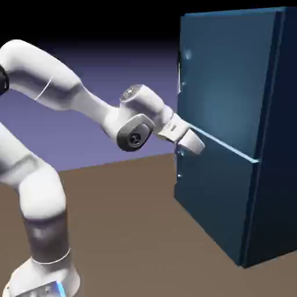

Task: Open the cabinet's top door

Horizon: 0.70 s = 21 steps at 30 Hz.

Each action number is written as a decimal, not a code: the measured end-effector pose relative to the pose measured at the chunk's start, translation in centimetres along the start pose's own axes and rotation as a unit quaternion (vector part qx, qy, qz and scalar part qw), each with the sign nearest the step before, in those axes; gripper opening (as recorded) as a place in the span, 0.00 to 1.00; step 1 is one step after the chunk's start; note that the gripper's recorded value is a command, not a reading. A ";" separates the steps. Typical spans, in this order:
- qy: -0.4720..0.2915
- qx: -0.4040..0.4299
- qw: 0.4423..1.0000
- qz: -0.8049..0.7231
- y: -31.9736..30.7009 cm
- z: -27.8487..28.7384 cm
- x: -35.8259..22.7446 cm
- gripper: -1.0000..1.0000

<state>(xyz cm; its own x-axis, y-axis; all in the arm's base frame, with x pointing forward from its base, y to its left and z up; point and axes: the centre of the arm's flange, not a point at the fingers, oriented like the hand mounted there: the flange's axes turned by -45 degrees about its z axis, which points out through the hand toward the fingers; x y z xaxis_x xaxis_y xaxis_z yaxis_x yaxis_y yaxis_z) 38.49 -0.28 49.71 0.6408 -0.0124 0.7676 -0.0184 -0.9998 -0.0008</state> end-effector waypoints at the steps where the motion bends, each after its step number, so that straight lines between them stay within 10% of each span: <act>1: 0.014 -0.004 1.000 0.011 0.2 -1.1 0.9 0.50; 21: 0.272 -0.025 0.956 0.105 -8.0 -19.8 9.5 0.50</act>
<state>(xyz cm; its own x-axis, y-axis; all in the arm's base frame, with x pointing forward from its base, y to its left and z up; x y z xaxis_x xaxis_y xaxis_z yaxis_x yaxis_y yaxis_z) 29.52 7.86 69.67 0.1249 -0.1904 0.9737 -0.1486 -0.9739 -0.1714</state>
